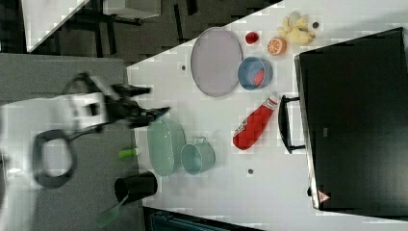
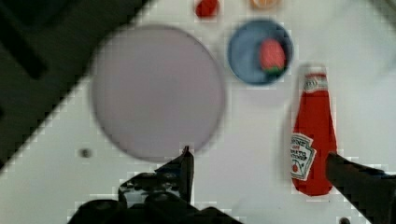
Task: Pick Ketchup from oven and place it on table.
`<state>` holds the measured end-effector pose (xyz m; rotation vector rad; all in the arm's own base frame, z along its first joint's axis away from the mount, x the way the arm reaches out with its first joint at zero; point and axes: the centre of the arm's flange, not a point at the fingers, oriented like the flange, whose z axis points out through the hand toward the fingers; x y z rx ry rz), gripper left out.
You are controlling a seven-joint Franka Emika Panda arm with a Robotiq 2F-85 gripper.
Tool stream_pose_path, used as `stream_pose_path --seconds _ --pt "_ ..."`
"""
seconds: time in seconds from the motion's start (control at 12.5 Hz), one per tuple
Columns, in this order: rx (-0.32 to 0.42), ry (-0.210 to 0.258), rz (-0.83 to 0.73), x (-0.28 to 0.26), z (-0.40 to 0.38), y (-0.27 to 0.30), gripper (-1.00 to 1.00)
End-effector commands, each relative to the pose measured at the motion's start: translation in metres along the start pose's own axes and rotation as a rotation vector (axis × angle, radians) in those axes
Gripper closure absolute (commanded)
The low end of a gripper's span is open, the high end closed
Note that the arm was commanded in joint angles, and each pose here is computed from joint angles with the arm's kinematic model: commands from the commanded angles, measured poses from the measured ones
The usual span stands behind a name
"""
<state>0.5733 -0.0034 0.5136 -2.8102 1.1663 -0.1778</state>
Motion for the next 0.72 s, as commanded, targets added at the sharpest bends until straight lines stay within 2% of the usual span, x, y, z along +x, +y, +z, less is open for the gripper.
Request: stream_pose_path --seconds 0.08,0.32,0.56,0.72 --pt "-0.011 -0.036 0.042 0.009 -0.045 0.002 -1.0" --pt "-0.049 -0.078 0.035 0.005 -0.087 0.002 -1.0" --pt "-0.098 -0.068 0.031 0.006 -0.116 0.009 -1.0" --pt "-0.142 -0.085 0.024 0.001 -0.122 0.011 -1.0"
